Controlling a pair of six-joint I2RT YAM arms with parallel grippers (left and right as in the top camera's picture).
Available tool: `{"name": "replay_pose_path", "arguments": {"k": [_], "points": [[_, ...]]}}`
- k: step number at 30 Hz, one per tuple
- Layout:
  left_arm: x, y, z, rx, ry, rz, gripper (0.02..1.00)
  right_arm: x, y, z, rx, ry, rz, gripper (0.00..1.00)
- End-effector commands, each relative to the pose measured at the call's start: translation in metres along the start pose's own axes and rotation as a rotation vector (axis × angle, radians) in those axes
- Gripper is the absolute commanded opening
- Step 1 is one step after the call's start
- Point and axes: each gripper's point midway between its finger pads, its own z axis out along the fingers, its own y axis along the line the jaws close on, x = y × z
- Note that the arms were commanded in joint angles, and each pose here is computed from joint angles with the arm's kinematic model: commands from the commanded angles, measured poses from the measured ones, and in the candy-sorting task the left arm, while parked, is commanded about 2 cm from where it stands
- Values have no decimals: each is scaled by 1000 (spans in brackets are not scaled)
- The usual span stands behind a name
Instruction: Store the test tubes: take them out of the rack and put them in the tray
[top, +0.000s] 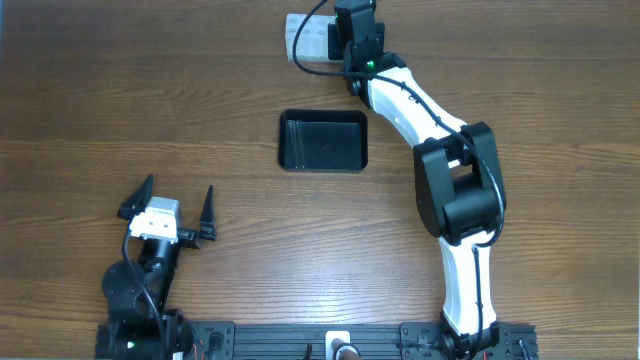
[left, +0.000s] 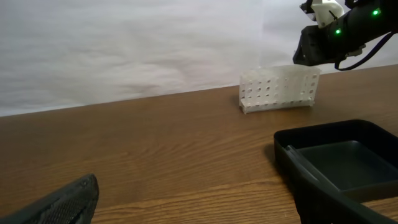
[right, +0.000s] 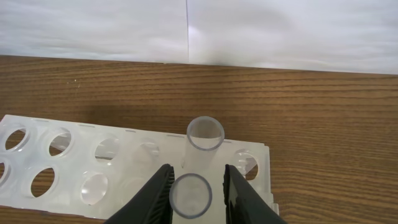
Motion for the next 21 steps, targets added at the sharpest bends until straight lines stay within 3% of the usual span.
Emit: {"name": "replay_pose_path", "arguments": {"k": [1, 21], "points": [[1, 0, 0, 4, 0, 10, 1000, -8, 2, 2, -13, -19, -2, 253], [1, 0, 0, 4, 0, 10, 1000, -8, 3, 2, -14, -19, -3, 191]]}}
